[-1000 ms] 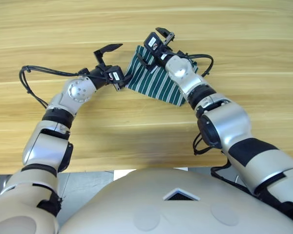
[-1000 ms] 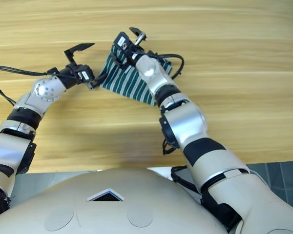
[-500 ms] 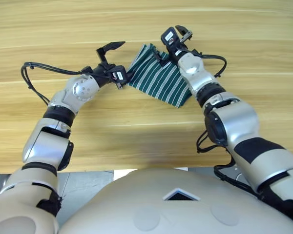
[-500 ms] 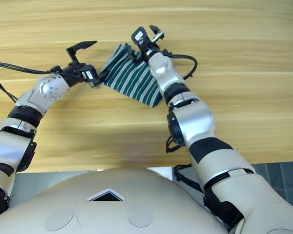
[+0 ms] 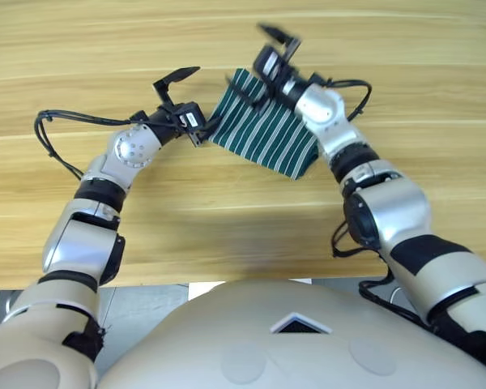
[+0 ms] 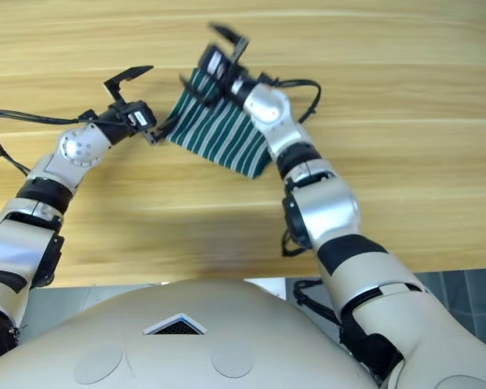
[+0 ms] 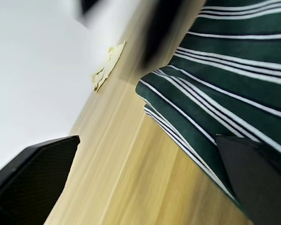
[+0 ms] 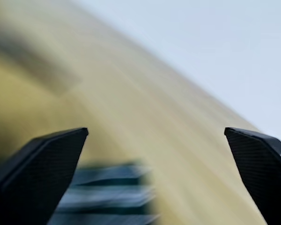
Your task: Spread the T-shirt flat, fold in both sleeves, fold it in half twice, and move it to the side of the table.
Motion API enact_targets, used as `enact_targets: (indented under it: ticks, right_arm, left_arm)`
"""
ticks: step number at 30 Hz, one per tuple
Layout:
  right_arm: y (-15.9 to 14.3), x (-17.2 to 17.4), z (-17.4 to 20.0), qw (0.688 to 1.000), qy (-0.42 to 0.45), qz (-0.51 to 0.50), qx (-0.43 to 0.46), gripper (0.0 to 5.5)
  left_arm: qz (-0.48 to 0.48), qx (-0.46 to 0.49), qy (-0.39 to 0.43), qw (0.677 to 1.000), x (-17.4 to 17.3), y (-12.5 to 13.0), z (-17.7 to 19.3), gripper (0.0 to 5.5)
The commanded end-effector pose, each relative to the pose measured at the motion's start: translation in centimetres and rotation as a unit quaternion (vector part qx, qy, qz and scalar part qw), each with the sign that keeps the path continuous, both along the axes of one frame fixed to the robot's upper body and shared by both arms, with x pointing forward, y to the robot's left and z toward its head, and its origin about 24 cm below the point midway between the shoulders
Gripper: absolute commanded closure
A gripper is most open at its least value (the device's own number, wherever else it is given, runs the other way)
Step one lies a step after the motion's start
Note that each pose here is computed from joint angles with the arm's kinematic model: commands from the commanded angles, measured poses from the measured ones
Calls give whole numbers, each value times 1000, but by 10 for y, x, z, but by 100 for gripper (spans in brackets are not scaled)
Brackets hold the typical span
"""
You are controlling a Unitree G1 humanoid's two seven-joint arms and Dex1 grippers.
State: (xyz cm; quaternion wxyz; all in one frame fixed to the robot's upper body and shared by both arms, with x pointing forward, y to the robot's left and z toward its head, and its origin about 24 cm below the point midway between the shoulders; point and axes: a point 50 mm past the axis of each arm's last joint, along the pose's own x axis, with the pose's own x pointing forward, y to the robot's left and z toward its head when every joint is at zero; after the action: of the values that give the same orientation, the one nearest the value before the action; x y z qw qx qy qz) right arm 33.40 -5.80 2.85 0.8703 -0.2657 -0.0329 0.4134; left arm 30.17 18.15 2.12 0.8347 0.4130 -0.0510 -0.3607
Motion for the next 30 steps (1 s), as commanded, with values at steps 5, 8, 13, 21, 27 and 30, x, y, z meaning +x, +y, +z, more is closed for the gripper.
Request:
enact_targets:
  ticks: [5, 8, 13, 21, 27, 30]
  right_arm:
    - [-56, -29, -69, 955, 34, 2, -296, 10]
    - [-76, -27, -73, 945, 41, -51, -320, 10]
    - [-152, -17, -57, 922, 45, -233, -306, 10]
    - [-289, -61, -31, 845, 71, -444, -290, 10]
    - [-328, -80, -11, 816, 47, -502, -283, 10]
    - [-331, -78, -3, 815, 27, -512, -271, 10]
  left_arm:
    - [56, -238, -72, 967, 21, 3, 56, 11]
    - [65, -331, -94, 937, 24, 12, 77, 11]
    - [71, -429, -98, 895, 22, 29, 93, 11]
    - [98, -417, -61, 902, 27, 24, 71, 11]
    - [113, -404, -40, 907, 28, 21, 56, 11]
    - [136, -394, -23, 909, 28, 23, 44, 11]
